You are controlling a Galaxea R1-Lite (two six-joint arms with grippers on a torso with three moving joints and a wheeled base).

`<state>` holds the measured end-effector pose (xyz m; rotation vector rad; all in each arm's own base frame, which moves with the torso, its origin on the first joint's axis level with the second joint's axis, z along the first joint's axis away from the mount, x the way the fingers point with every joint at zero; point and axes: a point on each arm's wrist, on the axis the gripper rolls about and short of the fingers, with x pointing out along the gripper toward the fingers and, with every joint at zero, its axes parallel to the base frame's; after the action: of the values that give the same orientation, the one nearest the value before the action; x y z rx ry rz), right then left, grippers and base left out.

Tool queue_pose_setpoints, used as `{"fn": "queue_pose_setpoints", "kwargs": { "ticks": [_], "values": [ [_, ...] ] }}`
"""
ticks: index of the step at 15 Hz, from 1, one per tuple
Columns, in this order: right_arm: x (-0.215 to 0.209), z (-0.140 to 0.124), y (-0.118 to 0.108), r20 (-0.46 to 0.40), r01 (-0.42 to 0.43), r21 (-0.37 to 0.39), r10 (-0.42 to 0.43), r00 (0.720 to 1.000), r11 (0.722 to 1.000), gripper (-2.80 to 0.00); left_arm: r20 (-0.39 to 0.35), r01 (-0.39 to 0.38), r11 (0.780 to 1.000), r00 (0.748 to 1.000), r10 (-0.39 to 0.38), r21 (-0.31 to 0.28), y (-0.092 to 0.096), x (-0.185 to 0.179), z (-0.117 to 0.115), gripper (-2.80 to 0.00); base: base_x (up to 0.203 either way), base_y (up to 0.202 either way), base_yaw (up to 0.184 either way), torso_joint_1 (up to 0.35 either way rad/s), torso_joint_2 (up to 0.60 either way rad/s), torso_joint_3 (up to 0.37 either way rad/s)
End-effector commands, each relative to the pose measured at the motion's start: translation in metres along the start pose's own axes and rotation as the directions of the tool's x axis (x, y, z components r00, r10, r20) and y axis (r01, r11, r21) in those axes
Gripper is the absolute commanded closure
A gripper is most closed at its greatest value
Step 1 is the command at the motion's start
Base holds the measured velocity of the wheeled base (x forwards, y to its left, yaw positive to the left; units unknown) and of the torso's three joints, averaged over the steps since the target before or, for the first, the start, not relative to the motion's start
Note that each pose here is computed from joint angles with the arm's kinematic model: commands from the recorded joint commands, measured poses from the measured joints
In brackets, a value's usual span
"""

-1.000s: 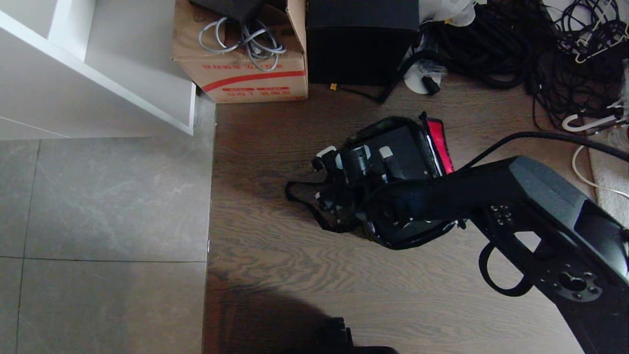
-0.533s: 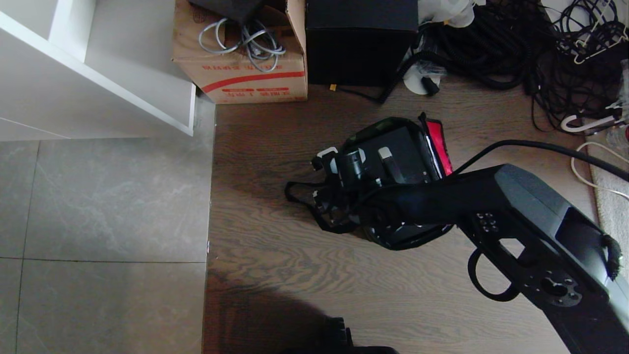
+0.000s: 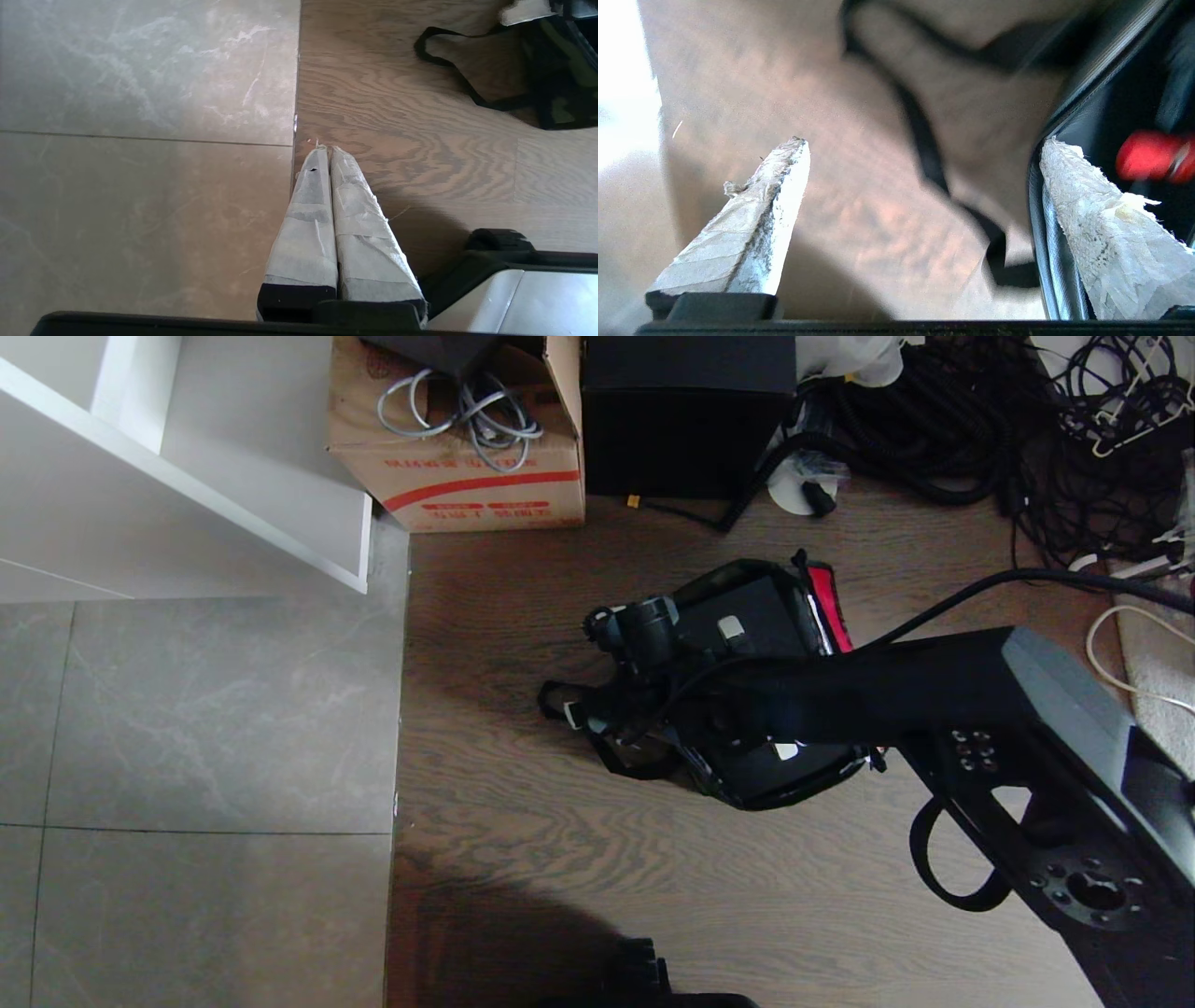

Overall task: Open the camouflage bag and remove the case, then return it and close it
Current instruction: Close the top of the storage box

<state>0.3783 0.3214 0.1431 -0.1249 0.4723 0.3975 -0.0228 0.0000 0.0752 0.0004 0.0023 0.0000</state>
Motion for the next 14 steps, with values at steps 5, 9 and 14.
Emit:
{"fn": "queue_pose_setpoints", "kwargs": {
  "ticks": [5, 9, 14],
  "values": [
    [-0.050, 0.034, -0.002, -0.007, -0.196, 0.058, 0.197, 0.980, 0.979, -2.80, 0.001, 0.000, 1.000, 1.000, 0.000, 0.000, 0.000, 0.000, 0.000, 0.00, 0.000, 0.000, 0.000, 0.000, 0.00, 0.000],
    [-0.028, 0.023, -0.009, -0.031, -0.151, -0.006, 0.151, 0.988, 0.988, -2.80, 0.001, 0.000, 1.000, 1.000, 0.000, 0.001, 0.000, 0.000, 0.000, 0.00, 0.000, 0.000, 0.000, 0.000, 0.00, 0.000],
    [-0.011, 0.021, -0.023, 0.004, -0.071, -0.055, 0.072, 0.997, 0.996, -2.80, 0.001, 0.000, 1.000, 1.000, 0.000, 0.000, 0.000, 0.000, 0.000, 0.00, 0.000, 0.000, 0.000, 0.000, 0.00, 0.000]
  ]
}}
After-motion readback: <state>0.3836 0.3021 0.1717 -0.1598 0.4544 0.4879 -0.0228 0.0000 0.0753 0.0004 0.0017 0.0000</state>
